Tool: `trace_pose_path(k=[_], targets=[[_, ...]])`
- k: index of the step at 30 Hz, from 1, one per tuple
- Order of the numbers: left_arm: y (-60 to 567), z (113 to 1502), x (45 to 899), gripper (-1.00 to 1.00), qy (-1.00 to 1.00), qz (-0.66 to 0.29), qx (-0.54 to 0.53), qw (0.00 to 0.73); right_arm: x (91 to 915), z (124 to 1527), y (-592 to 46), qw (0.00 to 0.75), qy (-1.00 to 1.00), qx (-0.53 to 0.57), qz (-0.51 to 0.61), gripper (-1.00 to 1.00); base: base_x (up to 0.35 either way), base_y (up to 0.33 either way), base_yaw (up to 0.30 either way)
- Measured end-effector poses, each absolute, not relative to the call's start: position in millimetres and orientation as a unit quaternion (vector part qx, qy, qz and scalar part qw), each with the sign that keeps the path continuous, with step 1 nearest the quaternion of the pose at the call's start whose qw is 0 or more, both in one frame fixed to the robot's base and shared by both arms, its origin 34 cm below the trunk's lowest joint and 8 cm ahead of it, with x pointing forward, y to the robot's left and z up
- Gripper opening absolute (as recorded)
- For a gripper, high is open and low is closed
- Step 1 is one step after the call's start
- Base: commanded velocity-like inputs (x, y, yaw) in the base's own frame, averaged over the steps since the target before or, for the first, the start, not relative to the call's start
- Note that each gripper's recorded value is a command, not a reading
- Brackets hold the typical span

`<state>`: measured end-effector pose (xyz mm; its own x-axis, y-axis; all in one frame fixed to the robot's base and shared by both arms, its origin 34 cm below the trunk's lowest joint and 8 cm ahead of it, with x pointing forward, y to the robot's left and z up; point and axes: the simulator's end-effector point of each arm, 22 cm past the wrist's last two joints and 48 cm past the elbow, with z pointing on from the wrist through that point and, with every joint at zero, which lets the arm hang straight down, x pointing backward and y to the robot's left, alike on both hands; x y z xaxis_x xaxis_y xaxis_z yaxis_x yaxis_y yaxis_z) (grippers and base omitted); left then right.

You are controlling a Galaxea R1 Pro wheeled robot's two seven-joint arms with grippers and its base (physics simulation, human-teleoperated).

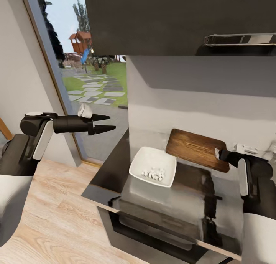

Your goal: In the kitchen, take the Vidalia onion out of the sink, dice it on the chopping board with the paring knife, put the diced onion into the bowl on the countertop, then place both the paring knife and the chopping board into the sink.

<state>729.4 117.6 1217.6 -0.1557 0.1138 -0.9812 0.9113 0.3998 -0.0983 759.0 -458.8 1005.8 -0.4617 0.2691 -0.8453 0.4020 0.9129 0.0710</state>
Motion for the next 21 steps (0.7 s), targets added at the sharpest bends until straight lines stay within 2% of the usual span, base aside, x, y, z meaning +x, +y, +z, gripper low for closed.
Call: trace_pose_path(k=[5, 14, 21], targets=[[112, 1217, 728, 1.00, 0.654, -0.388, 0.393, 0.517, 737, 1007, -498, 0.458, 0.855, 0.232, -0.074, -1.00, 0.109, -0.280, 0.000], [102, 1215, 725, 1.00, 0.651, -0.393, 0.399, 0.512, 719, 1023, -541, 0.466, 0.839, 0.270, -0.080, -1.00, 0.110, -0.285, 0.000], [102, 1214, 726, 1.00, 0.652, -0.393, 0.398, 0.511, 717, 1025, -546, 0.475, 0.829, 0.291, -0.050, -1.00, 0.020, -0.060, -0.025]])
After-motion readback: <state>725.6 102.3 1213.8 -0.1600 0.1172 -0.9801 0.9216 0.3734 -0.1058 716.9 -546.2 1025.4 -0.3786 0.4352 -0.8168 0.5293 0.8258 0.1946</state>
